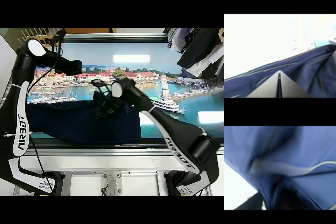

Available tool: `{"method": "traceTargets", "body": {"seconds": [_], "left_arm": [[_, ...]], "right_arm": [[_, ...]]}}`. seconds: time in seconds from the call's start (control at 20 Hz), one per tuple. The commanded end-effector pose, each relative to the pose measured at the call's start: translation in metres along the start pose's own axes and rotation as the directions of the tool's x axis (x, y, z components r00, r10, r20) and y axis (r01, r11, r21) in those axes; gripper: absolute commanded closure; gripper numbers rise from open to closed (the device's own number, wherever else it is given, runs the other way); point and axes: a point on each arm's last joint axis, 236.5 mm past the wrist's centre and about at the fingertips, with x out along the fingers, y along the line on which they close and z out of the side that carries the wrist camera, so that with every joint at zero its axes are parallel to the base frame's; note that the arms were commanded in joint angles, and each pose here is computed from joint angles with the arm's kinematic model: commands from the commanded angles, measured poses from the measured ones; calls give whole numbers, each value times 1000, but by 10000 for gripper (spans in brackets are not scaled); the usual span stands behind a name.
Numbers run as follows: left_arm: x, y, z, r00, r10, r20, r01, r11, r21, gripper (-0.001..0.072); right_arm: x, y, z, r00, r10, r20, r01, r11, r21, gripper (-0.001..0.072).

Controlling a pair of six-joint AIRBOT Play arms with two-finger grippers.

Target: Fold the clothes and pants, and hang the long-sleeved shirts on hangers.

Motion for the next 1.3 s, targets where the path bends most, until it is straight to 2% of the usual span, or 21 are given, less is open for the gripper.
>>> {"method": "traceTargets", "body": {"seconds": [0.0, 0.15, 0.25, 0.35, 0.45, 0.6, 0.7, 0.85, 0.9, 1.0, 1.25], "left_arm": [[-20, 13, 3, 1000, 19, 21, -18, 1000, -16, 697], [-28, 11, 4, 999, 21, 34, -21, 1000, -11, 697], [-30, 10, -3, 999, 23, 35, -22, 1000, -6, 697], [-27, 13, -17, 999, 28, 36, -27, 999, -24, 697], [-21, 16, -41, 999, 33, 10, -32, 998, -46, 697], [-11, 19, -91, 997, 27, -67, -31, 998, -53, 697], [-5, 22, -116, 995, 27, -97, -34, 997, -70, 696], [4, 27, -140, 994, 34, -108, -45, 994, -96, 696], [6, 29, -145, 993, 37, -109, -48, 994, -102, 696], [12, 32, -155, 991, 37, -129, -51, 992, -113, 697], [23, 19, -155, 995, -37, -92, 19, 982, -189, 696]], "right_arm": [[43, 43, 22, 990, 106, 95, -106, 994, -7, -6], [5, 63, 43, 968, 174, 183, -169, 985, -41, -6], [-40, 57, 47, 962, 154, 227, -124, 982, -141, -6], [-80, 20, 34, 972, 86, 217, -49, 984, -171, -6], [-108, -42, 5, 983, -2, 184, 15, 997, -70, -6], [-128, -150, -66, 986, -97, 138, 64, 973, 222, -6], [-126, -209, -115, 982, -139, 128, 68, 890, 451, -6], [-100, -260, -166, 979, -110, 174, -51, 690, 722, -6], [-90, -265, -172, 974, -93, 205, -96, 649, 755, -6], [-67, -265, -170, 967, -43, 252, -174, 614, 770, -6], [-20, -229, -127, 944, 84, 318, -301, 614, 730, -4]]}}
